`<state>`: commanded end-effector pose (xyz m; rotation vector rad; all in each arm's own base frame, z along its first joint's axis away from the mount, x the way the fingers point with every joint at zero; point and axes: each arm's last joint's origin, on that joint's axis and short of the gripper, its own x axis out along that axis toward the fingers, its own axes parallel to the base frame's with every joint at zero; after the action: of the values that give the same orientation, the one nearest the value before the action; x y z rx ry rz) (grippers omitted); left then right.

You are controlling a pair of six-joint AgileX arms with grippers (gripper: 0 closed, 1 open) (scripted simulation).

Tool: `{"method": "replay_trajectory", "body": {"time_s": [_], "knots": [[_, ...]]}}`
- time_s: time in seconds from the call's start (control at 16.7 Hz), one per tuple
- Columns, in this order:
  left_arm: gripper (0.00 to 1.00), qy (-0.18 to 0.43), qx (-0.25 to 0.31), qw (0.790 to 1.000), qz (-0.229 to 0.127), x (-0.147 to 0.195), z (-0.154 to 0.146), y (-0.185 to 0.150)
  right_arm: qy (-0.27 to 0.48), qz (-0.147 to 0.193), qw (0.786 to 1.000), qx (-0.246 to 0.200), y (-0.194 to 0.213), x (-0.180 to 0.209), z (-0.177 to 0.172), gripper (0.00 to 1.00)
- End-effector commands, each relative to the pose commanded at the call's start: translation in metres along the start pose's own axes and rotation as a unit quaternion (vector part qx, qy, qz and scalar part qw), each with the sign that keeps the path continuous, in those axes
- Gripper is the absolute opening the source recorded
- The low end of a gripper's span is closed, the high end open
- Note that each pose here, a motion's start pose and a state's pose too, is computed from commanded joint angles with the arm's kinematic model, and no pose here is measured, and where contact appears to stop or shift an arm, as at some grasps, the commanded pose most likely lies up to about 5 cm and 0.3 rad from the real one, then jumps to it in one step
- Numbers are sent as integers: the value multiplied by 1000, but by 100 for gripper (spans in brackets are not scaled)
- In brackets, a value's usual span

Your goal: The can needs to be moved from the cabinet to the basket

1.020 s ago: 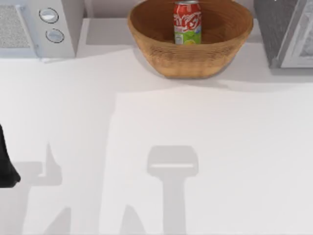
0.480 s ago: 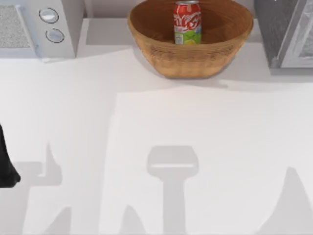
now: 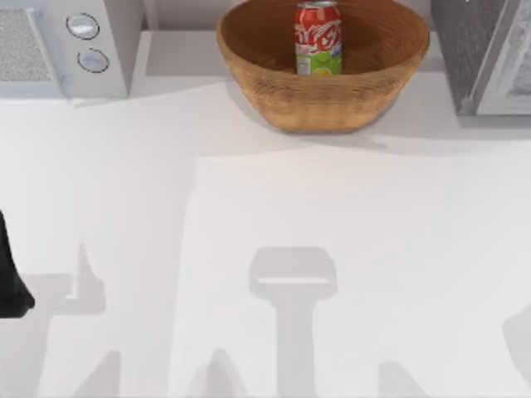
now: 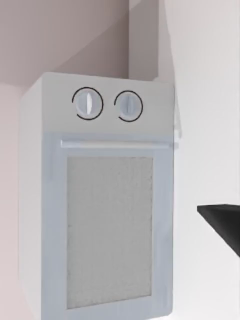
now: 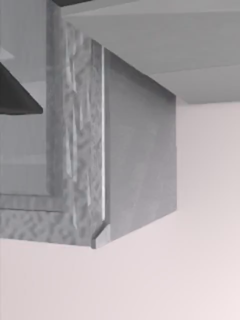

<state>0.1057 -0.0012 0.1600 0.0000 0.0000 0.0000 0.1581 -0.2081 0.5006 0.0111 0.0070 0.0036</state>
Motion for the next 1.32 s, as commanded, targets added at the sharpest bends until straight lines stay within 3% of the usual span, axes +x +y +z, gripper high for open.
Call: {"method": "replay_trajectory", "body": {"time_s": [0.48, 0.78, 1.08, 1.32], "knots": [[100, 0, 0, 1000, 0, 0, 0, 0, -3, -1, 1000, -5, 8, -2, 10, 100], [100, 0, 0, 1000, 0, 0, 0, 0, -5, -2, 1000, -4, 36, 35, 12, 100], [100, 0, 0, 1000, 0, 0, 0, 0, -6, -2, 1000, -2, 115, 89, 14, 100], [100, 0, 0, 1000, 0, 0, 0, 0, -5, -1, 1000, -2, 202, 104, 12, 100]]}}
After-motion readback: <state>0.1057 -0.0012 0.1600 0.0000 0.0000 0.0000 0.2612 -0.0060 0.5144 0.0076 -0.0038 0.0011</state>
